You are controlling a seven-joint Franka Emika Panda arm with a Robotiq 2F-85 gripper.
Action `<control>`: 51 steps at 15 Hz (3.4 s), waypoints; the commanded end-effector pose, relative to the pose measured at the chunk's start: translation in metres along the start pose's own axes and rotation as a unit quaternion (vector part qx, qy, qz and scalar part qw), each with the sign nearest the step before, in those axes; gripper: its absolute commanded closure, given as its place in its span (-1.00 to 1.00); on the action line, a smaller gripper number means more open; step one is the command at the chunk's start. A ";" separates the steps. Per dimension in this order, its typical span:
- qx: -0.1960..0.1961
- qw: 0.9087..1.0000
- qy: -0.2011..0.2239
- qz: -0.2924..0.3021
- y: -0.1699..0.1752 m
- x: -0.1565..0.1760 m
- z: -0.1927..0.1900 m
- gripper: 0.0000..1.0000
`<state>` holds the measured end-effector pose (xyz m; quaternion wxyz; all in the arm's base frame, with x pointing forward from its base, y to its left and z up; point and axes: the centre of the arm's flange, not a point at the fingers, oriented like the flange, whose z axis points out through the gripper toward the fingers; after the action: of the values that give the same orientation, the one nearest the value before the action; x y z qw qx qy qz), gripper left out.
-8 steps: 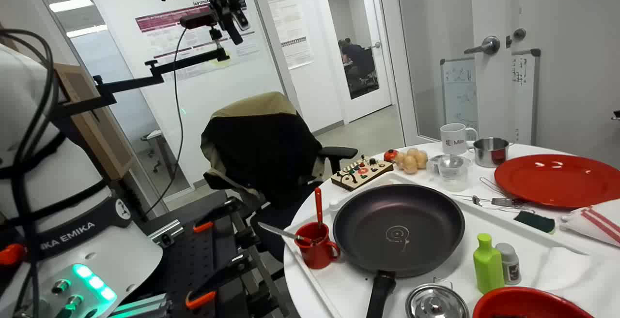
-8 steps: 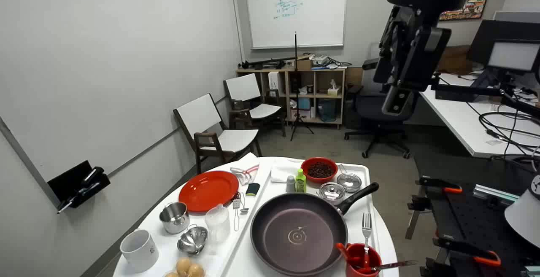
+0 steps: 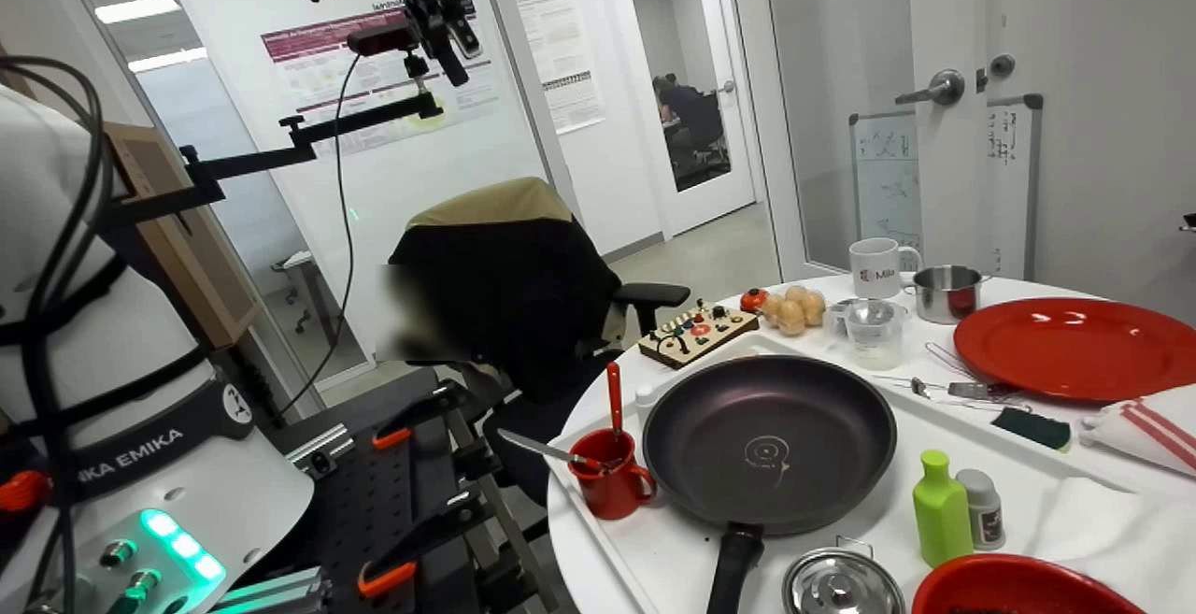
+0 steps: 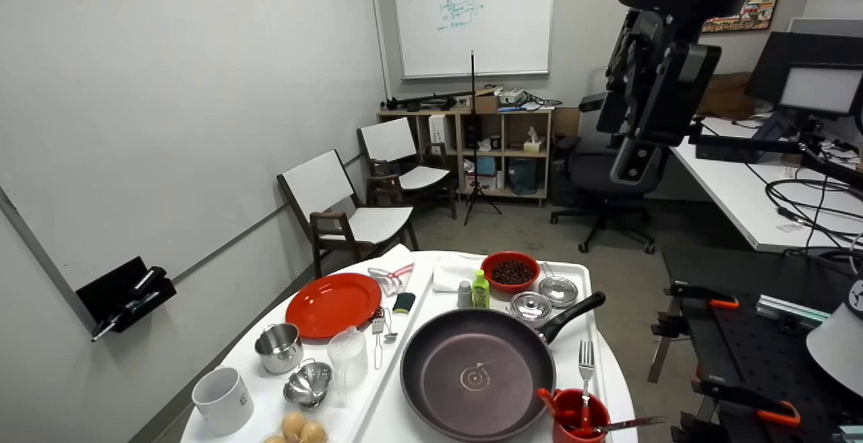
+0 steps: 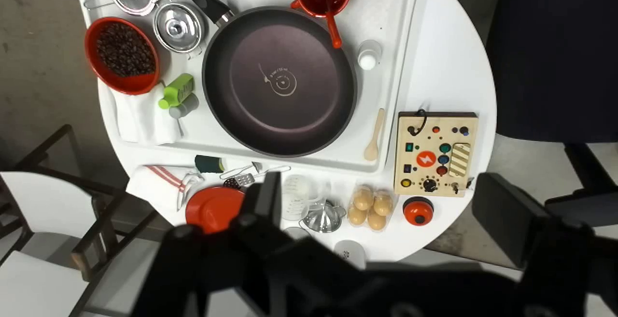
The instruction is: Wipe the pan with the towel
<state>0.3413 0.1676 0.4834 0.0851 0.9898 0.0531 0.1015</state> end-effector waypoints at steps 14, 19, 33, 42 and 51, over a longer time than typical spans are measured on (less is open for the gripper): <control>0.001 1.000 -0.015 0.024 0.035 0.013 0.019 -1.00; -0.004 0.998 -0.024 0.058 0.092 0.032 0.048 -1.00; 0.091 0.985 -0.036 0.145 0.330 0.101 0.128 -1.00; 0.128 0.976 -0.081 0.156 0.434 0.160 0.227 -1.00; 0.101 0.973 -0.162 0.131 0.460 0.178 0.363 -1.00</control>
<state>0.6009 -0.2967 0.2737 -0.0384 0.9938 -0.0966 -0.0385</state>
